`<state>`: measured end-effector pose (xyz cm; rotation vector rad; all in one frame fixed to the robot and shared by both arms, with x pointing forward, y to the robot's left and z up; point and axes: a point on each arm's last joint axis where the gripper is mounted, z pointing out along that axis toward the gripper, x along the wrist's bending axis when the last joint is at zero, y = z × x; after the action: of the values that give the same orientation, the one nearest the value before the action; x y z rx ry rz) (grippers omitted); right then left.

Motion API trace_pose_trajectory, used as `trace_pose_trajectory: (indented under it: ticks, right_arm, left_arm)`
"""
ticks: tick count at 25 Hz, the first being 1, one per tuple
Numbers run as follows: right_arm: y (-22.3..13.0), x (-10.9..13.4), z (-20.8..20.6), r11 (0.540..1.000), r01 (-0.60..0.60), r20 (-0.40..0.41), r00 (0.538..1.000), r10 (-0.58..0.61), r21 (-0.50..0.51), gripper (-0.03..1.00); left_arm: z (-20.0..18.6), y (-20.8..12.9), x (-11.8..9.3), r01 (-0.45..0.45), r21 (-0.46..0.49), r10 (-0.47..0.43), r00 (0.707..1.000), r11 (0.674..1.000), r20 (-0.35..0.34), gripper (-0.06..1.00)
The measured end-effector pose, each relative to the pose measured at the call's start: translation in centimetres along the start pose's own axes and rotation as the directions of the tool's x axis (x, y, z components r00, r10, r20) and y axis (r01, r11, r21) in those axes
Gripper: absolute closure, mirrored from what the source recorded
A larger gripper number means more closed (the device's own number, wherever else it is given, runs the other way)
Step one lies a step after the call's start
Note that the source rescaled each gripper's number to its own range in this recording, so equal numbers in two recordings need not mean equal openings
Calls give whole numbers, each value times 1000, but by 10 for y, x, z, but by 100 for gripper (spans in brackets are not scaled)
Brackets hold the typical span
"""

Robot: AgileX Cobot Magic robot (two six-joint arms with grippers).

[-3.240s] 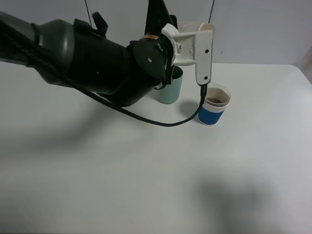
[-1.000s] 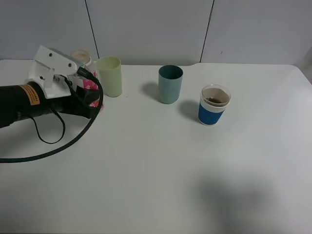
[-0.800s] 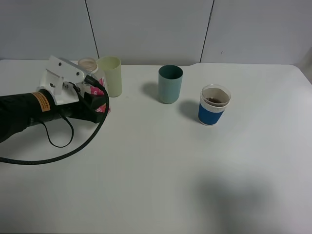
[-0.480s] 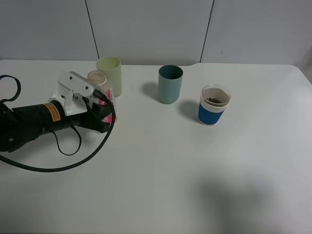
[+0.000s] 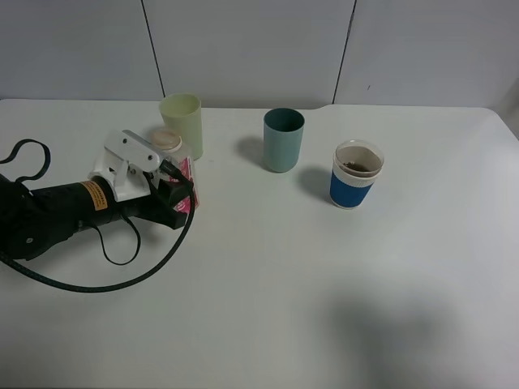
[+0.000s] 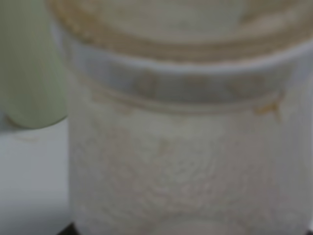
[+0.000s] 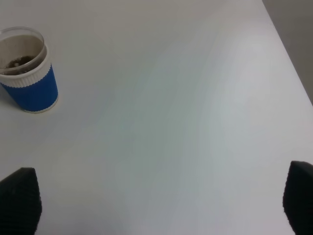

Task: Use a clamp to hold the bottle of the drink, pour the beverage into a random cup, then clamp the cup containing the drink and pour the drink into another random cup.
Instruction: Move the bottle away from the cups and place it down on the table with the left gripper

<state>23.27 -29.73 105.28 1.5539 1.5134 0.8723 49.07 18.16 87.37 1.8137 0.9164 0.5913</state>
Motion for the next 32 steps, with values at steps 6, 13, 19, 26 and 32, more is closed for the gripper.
trace_pose_trajectory:
  ticks: [6,13,19,26,32]
  right_arm:
    - [0,0,0,1000,0,0,1000,0,0,-3]
    - [0,0,0,1000,0,0,1000,0,0,-3]
    - [0,0,0,1000,0,0,1000,0,0,-3]
    - [0,0,0,1000,0,0,1000,0,0,-3]
    - [0,0,0,1000,0,0,1000,0,0,-3]
  left_arm:
    - [2,-3,0,-6,-18,6,1000,1000,5,93]
    - [2,-3,0,-6,-21,6,1000,1000,6,93]
    - [2,-3,0,-9,-21,9,1000,1000,6,93]
    - [4,-7,-1,-18,-25,18,1000,1000,9,93]
    - [4,-8,-1,-38,-24,39,999,999,9,93]
